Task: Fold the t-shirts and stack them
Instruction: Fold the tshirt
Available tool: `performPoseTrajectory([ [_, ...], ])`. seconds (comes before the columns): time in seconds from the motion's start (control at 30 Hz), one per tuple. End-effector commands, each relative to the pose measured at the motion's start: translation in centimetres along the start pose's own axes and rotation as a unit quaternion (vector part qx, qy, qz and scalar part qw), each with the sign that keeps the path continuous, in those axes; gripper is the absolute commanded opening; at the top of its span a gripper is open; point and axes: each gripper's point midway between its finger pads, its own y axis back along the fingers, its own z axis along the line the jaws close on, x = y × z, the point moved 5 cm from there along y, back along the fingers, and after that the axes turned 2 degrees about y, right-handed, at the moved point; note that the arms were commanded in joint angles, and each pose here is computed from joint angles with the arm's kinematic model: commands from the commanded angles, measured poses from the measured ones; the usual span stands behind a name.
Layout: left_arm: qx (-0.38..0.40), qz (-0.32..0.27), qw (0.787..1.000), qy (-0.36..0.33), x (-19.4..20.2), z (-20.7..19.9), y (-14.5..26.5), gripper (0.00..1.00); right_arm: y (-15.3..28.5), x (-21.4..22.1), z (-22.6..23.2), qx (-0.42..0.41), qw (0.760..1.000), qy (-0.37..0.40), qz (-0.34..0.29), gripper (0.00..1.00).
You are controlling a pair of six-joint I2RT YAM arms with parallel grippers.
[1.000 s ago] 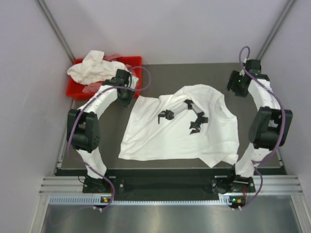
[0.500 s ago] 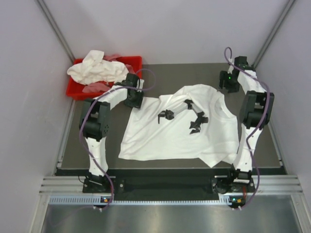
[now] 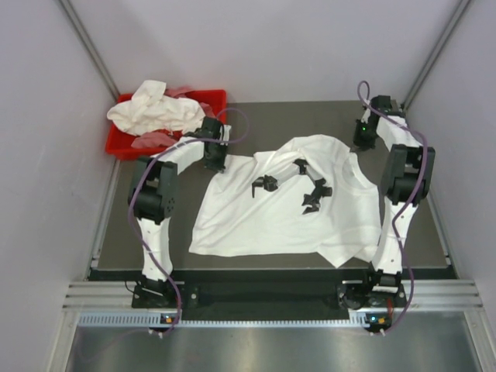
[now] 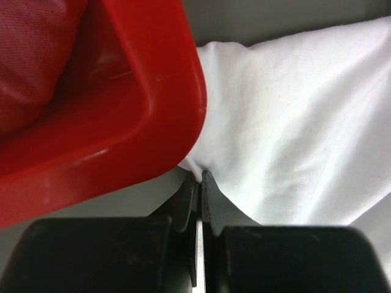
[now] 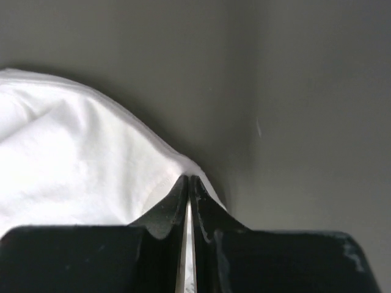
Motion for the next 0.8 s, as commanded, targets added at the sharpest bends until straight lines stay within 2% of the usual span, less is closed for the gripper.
performPoseTrajectory([
  [0.0, 0.007, 0.001, 1.000, 0.004, 0.6, -0.2, 0.4, 0.00, 0.8, -0.6, -0.5, 0.015, 0.999, -0.032, -0.026, 0.00],
  [0.1, -0.028, -0.005, 1.000, 0.002, 1.0, 1.0, 1.7, 0.00, 2.3, -0.2, -3.5, 0.067, 0.995, -0.070, -0.037, 0.00],
  [0.27, -0.060, -0.002, 0.998, -0.017, 2.5, 2.4, 2.4, 0.00, 4.3, 0.8, -6.6, 0.092, 0.990, -0.090, -0.048, 0.00],
  [0.6, -0.055, 0.001, 0.998, -0.021, 2.9, 2.1, 4.1, 0.00, 6.7, 2.8, -11.1, 0.162, 0.979, -0.121, -0.040, 0.00],
  [0.77, -0.056, 0.027, 0.997, -0.049, 5.0, 2.5, 4.7, 0.00, 7.4, 4.5, -12.3, 0.194, 0.973, -0.126, -0.019, 0.00],
])
